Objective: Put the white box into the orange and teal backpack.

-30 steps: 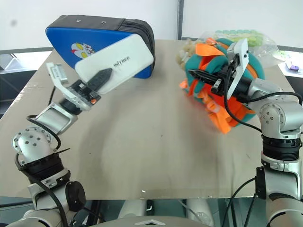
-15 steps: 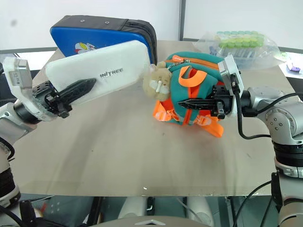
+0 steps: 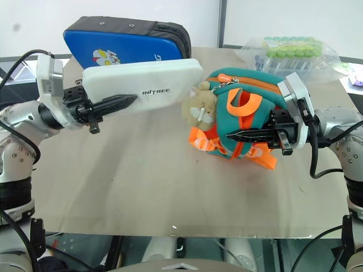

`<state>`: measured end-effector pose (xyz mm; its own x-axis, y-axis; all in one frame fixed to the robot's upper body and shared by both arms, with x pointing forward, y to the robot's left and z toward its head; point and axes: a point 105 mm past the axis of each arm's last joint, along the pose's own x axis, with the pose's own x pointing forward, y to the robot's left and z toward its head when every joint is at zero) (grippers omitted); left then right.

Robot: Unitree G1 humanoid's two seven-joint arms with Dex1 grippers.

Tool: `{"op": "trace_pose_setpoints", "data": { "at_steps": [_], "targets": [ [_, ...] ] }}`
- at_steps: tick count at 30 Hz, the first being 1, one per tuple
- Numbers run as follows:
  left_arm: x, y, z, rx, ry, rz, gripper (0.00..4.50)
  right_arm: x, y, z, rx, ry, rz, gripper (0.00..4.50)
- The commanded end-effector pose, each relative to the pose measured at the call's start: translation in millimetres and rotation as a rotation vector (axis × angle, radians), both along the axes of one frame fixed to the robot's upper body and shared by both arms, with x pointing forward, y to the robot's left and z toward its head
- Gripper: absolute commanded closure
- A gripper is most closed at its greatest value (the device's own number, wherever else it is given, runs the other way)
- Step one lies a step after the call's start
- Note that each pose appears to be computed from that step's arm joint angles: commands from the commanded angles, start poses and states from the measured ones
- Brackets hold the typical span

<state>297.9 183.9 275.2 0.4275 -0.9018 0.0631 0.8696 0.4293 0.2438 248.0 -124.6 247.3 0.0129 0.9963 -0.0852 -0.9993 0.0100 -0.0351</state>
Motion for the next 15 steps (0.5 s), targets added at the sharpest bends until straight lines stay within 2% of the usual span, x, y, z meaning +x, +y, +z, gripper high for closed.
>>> {"op": "trace_pose_setpoints", "data": {
  "at_steps": [1,4,9,15],
  "targets": [
    [1,-2,12,0.051,-0.084,-0.044,3.53,-9,-2,14,0.013,-0.094,0.016,4.46],
    [8,-13,5,0.073,-0.091,-0.107,3.53,-10,-4,10,0.002,-0.100,0.008,4.46],
    [5,-42,-17,0.177,-0.101,-0.247,3.53,-7,-3,8,0.006,-0.124,-0.019,4.46],
    [6,-82,-16,0.173,-0.143,-0.341,3.53,-1,0,-6,-0.052,-0.189,-0.078,4.46]
  ]
}}
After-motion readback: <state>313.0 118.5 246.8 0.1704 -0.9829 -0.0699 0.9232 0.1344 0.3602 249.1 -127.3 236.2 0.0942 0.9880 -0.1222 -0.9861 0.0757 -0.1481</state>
